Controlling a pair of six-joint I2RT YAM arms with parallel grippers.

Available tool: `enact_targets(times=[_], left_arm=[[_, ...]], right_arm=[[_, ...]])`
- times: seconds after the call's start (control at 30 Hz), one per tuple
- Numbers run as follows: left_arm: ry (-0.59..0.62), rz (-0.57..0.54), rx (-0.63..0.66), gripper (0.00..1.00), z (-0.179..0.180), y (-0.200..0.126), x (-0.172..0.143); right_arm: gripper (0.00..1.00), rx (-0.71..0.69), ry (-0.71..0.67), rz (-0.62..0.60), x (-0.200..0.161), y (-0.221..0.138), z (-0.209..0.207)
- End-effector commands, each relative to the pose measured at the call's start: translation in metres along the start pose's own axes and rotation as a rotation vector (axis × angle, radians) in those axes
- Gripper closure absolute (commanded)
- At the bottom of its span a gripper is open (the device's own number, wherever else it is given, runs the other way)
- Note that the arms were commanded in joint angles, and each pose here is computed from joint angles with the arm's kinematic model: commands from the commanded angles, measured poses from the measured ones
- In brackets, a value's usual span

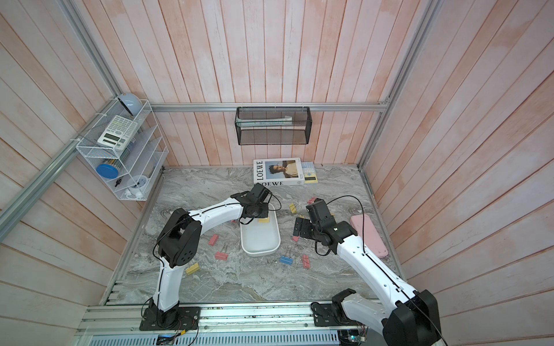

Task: Take out the binder clips from the storage box
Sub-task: Pick up the binder clip from the storage box, then place the binder clip at the center of the board.

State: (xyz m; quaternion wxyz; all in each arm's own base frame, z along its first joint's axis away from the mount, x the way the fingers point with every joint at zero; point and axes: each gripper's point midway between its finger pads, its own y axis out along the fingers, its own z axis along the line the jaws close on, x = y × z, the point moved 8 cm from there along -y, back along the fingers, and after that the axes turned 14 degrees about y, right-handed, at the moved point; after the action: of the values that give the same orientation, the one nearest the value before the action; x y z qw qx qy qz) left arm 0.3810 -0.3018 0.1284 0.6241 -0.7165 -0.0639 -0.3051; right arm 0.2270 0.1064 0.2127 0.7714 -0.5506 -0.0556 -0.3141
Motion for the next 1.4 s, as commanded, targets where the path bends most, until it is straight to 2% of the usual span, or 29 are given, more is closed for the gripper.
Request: enact_targets(times=[0.0,0.2,0.3,0.37,0.43,0.7,0.87,1.03,1.13,1.37], left_arm=[[0.014,0.010,0.021,0.77,-0.002,0.011,-0.001],[0.010,0.013,0.021,0.79,-0.002,0.016,-0.002],[0.010,0.005,0.024,0.87,-0.003,0.013,-0.001],[0.007,-0.002,0.021,0.97,-0.003,0.008,0.002],[0.005,-0.014,0.020,1.00,-0.003,-0.001,0.004],[-0.044,-0.074,0.016,1.00,0.006,-0.060,0.000],[-0.089,-0.083,0.023,1.00,0.019,-0.100,-0.027],[-0.146,-0.069,0.040,1.00,0.033,-0.130,-0.073],[-0.171,-0.050,0.037,1.00,0.037,-0.141,-0.103],[-0.202,0.017,0.035,1.00,0.038,-0.143,-0.168]], right_arm=[[0.02,-0.009,-0.014,0.021,-0.002,0.002,-0.002],[0.02,-0.009,-0.015,0.018,-0.002,0.000,-0.003],[0.02,-0.009,-0.013,0.017,-0.002,0.000,-0.004],[0.02,-0.006,-0.013,0.017,-0.002,-0.001,-0.003],[0.02,-0.002,-0.012,0.015,-0.001,-0.001,-0.003],[0.02,0.025,-0.013,0.013,0.002,0.002,0.003],[0.02,0.046,-0.010,0.017,0.006,0.006,0.010],[0.02,0.060,-0.008,0.029,0.008,0.010,0.018],[0.02,0.054,-0.013,0.020,0.009,0.009,0.022],[0.02,0.035,-0.021,-0.004,0.004,0.005,0.026]])
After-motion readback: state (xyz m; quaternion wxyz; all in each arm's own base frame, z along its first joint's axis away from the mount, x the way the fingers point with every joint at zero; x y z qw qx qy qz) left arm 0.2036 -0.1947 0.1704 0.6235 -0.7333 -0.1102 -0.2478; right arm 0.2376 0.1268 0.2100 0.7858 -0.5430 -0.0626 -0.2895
